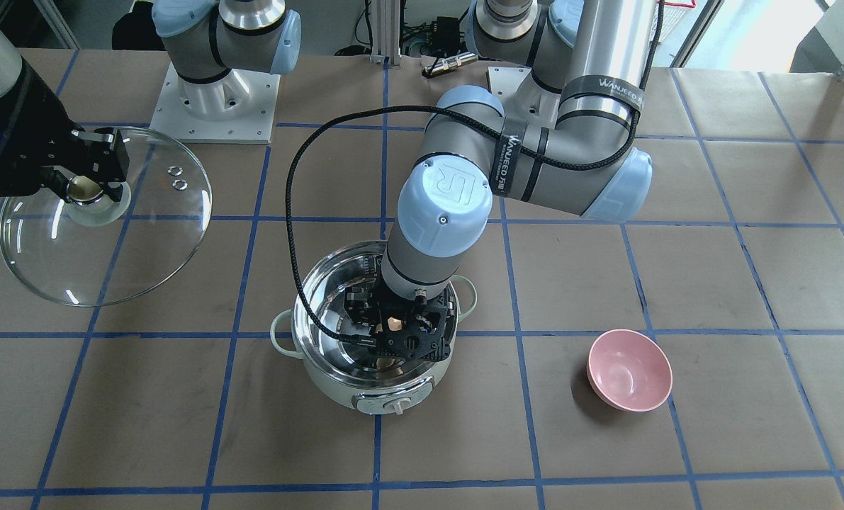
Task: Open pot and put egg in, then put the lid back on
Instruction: 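Carry the egg over the open pot with the left gripper and release it, then carry the lid back over the pot with the right gripper while the left withdraws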
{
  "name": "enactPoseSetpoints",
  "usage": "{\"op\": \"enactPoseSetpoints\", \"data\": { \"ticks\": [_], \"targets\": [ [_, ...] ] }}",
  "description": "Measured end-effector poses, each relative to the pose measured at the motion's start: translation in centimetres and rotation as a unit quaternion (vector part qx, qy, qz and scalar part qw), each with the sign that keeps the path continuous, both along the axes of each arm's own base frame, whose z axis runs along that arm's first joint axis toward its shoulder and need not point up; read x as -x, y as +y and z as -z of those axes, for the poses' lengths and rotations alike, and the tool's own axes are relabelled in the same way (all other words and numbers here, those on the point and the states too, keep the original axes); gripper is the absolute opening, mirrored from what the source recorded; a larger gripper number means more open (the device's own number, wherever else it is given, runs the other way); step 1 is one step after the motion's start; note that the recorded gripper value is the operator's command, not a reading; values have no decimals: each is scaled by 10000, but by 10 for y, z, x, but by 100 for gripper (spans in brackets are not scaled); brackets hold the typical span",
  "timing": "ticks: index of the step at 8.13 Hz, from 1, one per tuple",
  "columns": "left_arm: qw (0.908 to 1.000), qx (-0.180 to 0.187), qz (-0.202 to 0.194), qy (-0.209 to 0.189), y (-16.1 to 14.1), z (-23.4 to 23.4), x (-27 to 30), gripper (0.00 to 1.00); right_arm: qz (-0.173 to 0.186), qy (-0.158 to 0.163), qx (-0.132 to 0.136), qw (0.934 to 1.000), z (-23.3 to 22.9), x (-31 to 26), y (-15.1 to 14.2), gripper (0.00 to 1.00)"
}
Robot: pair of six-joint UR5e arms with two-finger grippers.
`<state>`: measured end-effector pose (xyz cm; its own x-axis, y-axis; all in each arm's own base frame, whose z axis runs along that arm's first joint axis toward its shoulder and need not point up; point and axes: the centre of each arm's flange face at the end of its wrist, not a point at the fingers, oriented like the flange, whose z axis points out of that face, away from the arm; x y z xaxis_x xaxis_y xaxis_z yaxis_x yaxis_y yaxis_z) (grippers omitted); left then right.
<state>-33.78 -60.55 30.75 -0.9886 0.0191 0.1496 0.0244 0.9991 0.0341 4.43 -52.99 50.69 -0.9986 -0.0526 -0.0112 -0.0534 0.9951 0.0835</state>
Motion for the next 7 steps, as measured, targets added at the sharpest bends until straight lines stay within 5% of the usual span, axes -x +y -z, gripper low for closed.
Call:
{"op": "enactPoseSetpoints", "data": {
  "ticks": [3, 7],
  "targets": [
    [10000, 89, 7, -32, 2, -16, -4, 100, 52, -60, -18, 10000, 1, 12, -1, 15],
    [9978, 104, -62, -655, -7, -55, -77, 100, 122, -80, 26, 9999, -2, 9, 1, 15]
  ]
}}
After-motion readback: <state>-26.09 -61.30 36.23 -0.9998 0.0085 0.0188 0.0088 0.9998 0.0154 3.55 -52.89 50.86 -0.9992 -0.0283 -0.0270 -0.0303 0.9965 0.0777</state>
